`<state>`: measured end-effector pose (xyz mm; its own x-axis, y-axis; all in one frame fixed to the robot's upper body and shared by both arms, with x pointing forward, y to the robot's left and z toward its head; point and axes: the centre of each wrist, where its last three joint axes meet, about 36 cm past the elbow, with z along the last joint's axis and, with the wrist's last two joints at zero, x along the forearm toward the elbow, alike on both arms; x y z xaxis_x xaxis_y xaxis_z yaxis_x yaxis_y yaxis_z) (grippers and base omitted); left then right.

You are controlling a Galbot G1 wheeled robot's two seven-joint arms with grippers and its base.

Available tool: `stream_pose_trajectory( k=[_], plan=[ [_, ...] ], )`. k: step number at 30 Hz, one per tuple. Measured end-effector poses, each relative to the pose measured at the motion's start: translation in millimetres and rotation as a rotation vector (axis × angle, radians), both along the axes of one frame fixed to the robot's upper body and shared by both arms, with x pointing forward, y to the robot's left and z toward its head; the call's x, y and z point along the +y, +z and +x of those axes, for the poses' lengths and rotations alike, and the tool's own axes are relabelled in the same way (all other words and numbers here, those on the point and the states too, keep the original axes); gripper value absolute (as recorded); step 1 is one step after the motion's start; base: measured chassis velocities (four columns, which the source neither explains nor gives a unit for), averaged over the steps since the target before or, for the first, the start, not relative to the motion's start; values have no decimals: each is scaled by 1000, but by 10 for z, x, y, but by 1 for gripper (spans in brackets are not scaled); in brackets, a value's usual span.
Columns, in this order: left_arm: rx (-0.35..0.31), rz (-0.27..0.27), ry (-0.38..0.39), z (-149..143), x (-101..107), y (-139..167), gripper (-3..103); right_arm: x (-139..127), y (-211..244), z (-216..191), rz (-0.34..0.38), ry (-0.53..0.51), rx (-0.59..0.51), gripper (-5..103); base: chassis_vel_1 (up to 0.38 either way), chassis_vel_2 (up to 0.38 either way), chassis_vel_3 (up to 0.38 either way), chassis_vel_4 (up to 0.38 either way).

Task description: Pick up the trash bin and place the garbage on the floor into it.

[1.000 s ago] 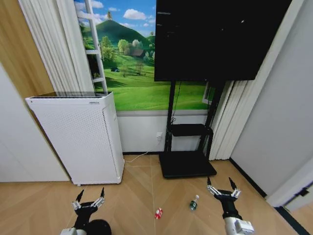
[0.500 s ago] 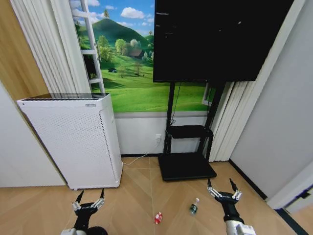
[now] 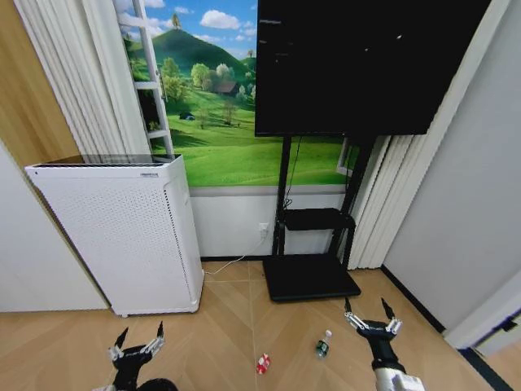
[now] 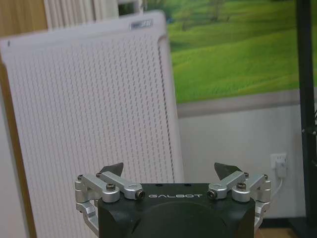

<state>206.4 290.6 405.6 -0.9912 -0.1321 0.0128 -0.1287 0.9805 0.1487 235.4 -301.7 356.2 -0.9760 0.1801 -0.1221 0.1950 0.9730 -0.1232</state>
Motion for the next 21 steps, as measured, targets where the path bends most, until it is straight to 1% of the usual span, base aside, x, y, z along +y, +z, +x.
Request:
stream_pose_trajectory(
  k=[1, 4, 9, 14, 21],
  plan=[
    [-31, 17, -9, 1, -3, 48, 100, 10, -11, -3, 3, 3, 3, 100, 0, 0, 0, 0],
    [-48, 20, -1, -2, 0, 85, 100, 32, -36, -5, 7, 11, 7, 100, 0, 0, 0, 0],
    [-38, 4, 15, -21, -4, 45, 100, 83, -68, -5, 15, 24, 12, 100, 0, 0, 0, 0],
    [-34, -10, 11, -27, -47, 38, 100, 100, -110, -10, 13, 34, 14, 100, 0, 0, 0, 0],
    [-24, -13, 3, -26, -51, 15, 100, 139, -175, -13, 16, 57, 23, 100, 0, 0, 0, 0]
  ],
)
